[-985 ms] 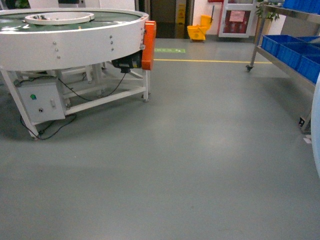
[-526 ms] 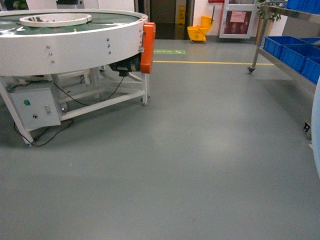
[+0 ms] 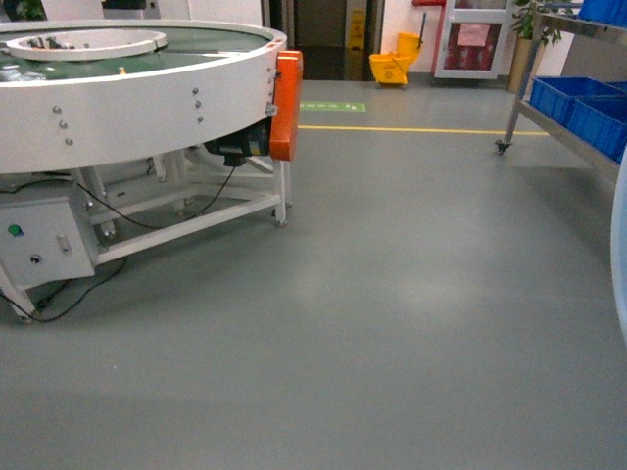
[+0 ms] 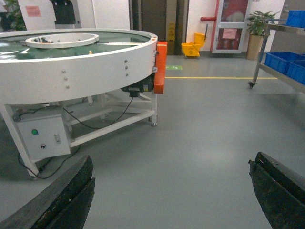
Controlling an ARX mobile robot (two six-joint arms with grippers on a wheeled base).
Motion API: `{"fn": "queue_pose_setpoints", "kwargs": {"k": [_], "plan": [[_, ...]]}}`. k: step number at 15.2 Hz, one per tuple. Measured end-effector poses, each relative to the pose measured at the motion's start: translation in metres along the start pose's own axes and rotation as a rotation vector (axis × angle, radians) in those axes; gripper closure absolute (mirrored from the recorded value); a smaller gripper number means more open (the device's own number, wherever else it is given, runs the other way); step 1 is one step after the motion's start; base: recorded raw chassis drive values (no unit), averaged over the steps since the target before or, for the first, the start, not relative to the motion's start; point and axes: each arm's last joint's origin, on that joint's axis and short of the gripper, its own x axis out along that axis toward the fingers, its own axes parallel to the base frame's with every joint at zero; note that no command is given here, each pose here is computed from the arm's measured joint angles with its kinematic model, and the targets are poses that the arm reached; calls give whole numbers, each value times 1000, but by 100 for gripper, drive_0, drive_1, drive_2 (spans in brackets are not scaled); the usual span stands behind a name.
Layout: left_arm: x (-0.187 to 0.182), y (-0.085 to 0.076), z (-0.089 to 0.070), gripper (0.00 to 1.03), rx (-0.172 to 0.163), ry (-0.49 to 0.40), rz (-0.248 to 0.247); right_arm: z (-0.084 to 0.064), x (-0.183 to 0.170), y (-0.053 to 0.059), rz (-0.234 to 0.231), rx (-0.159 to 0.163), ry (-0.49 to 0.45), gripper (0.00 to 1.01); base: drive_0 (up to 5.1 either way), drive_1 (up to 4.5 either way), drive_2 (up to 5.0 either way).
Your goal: Place blue tray on left shelf second layer neatly
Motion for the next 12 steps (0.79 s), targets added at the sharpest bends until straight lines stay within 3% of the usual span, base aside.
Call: {"fn": "queue_pose_setpoints", "kwargs": {"k": [12], "plan": [[0, 0, 0, 5, 0, -3, 0, 0, 0, 0, -2, 1, 3, 99, 0, 389, -389]]}}
